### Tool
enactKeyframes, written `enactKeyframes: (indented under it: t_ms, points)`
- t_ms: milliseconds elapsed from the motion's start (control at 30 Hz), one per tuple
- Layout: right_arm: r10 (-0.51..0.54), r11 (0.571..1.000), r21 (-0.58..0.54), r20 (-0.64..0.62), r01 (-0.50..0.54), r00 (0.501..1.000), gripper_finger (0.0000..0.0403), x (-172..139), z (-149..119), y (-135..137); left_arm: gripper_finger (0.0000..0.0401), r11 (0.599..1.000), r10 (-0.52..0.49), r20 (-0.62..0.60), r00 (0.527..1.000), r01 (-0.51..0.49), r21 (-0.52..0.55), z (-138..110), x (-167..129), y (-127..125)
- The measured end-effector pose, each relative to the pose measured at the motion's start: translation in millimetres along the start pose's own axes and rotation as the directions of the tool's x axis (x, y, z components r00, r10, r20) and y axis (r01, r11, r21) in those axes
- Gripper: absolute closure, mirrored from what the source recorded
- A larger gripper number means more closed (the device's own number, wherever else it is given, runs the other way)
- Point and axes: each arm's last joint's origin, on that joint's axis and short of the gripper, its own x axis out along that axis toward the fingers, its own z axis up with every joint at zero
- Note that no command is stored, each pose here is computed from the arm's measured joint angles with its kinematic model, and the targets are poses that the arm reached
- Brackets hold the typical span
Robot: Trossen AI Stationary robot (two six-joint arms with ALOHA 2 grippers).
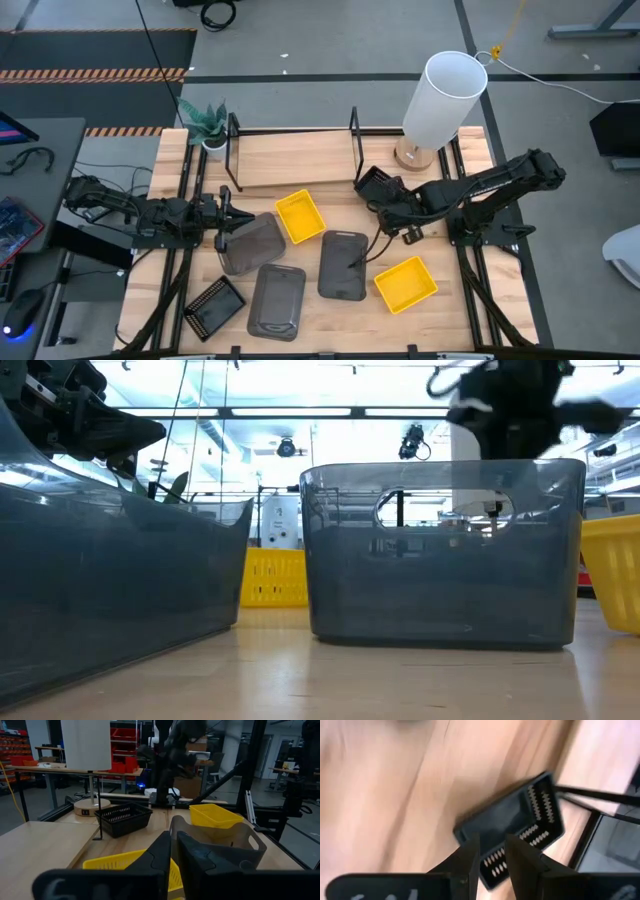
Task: Stack baskets on shelf by color
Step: Stack the bottom gray bin on top of the gray bin
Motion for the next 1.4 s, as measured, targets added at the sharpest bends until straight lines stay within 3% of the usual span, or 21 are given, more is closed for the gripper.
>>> enactKeyframes:
  t_ms: [167,333,500,867,1400]
  points:
    - [-0.026,0.979,0.203,0.129,-0.001,0.991,0.0307,-16.0,17.4,-6.5,0.0372,1.000,0.000,0.000,1.000,0.000,0.000,0.0,0.0,0.0]
    - [-0.025,0.958,0.285,0.143,-0.017,0.989,0.0307,-16.8,43.4,-7.7,0.0370,1.000,0.000,0.000,1.000,0.000,0.000,0.0,0.0,0.0]
    - [-0.013,0.952,0.304,0.145,-0.033,0.989,0.0308,-11.8,79.5,-8.1,0.0363,1.000,0.000,0.000,1.000,0.000,0.000,0.0,0.0,0.0]
    - [0.127,0.937,0.286,0.258,-0.201,0.958,0.0305,-12.2,153.8,-13.5,0.0373,1.000,0.000,0.000,1.000,0.000,0.000,0.1,0.0,0.0]
    - [0.281,0.890,0.251,0.357,-0.381,0.891,0.0299,5.2,224.5,53.4,0.0370,1.000,0.000,0.000,1.000,0.000,0.000,0.1,0.0,0.0]
